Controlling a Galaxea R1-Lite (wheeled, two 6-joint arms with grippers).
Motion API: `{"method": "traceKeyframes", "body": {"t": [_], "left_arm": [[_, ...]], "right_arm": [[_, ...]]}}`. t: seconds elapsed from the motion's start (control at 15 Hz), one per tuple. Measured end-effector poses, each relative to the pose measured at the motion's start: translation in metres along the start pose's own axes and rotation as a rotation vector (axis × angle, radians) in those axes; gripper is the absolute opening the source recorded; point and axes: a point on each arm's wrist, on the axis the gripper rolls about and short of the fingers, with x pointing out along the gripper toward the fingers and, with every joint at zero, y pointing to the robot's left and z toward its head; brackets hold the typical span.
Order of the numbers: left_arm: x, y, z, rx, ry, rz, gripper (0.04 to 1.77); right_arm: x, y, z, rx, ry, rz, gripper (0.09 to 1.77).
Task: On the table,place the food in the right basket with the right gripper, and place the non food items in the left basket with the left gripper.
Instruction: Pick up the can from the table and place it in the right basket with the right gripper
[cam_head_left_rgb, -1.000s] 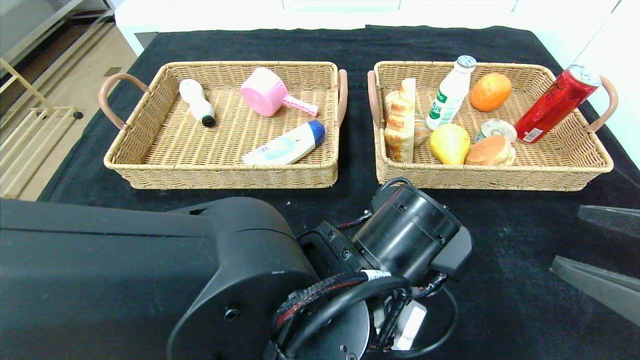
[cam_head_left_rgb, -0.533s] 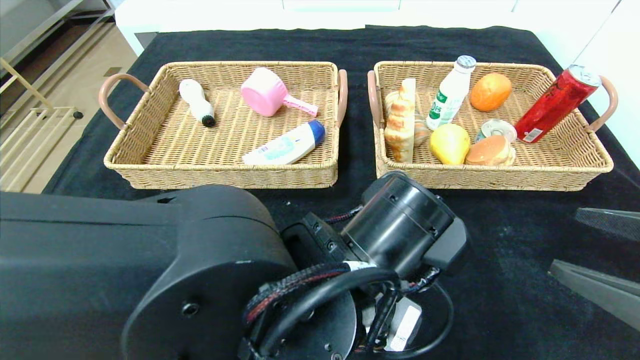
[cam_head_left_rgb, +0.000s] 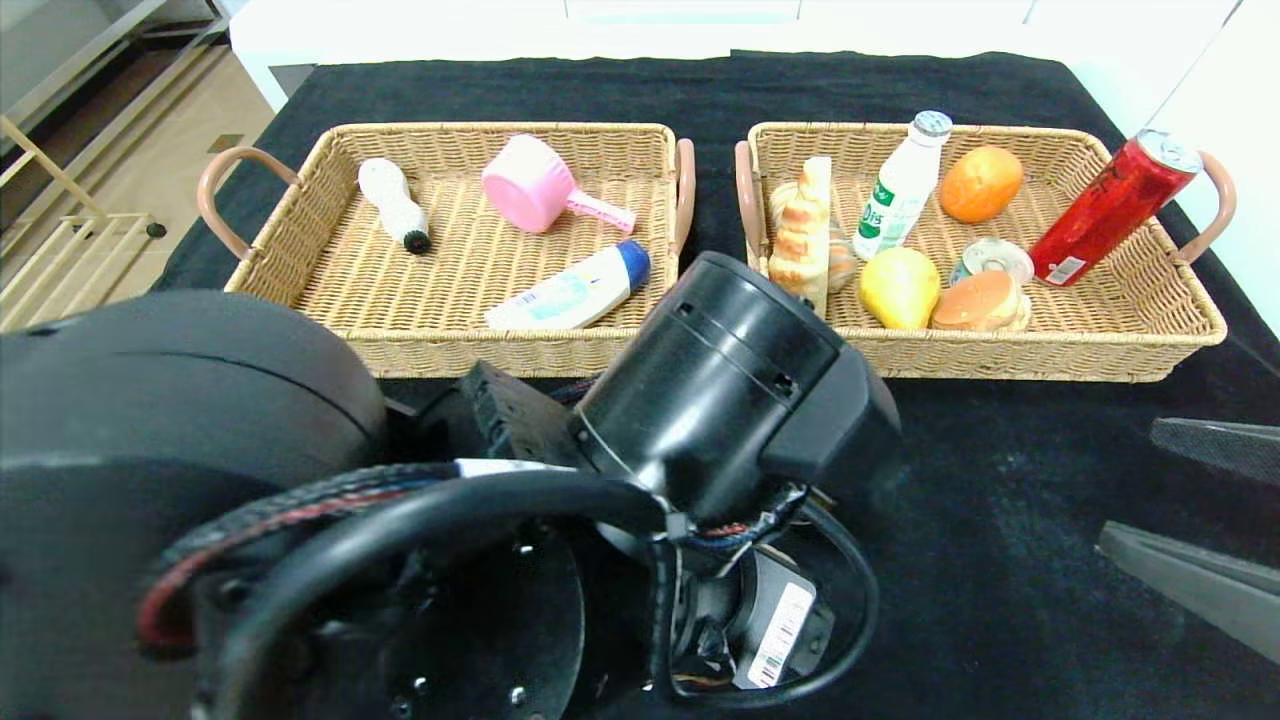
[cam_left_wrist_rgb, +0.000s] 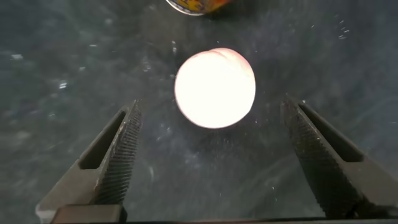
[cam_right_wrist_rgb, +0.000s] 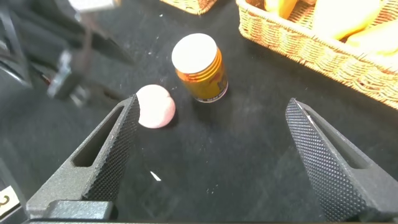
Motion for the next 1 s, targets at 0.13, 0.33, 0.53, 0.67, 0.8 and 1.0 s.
{"method": "traceKeyframes", "body": {"t": [0.13, 0.33, 0.53, 0.67, 0.8, 1.0], "left_arm": [[-0.014, 0.006, -0.002, -0.008, -0.022, -0.009, 1.64], [-0.034, 0.022, -0.01, -0.025, -0.035, -0.031, 1.66], [-0.052, 0.045, -0.012, -0.07, -0.104, -0.127, 1.68], [-0.054, 0.054, -0.015, -0.061, -0.195, -0.142, 1.69], [-0.051, 0.061, -0.024, -0.023, -0.278, -0.137, 1.69], [-0.048, 0.073, -0.038, 0.006, -0.401, -0.107, 1.7]], "right_arm": [[0.002, 0.0, -0.001, 0.002, 0.007, 0.001, 1.71], [0.006, -0.002, -0.001, 0.011, 0.022, -0.005, 1.71], [0.012, -0.004, -0.002, 0.017, 0.04, -0.016, 1.71], [0.015, -0.006, -0.004, 0.02, 0.051, -0.02, 1.71], [0.019, -0.007, -0.006, 0.024, 0.066, -0.022, 1.71], [0.024, -0.008, -0.008, 0.03, 0.083, -0.023, 1.71]]}}
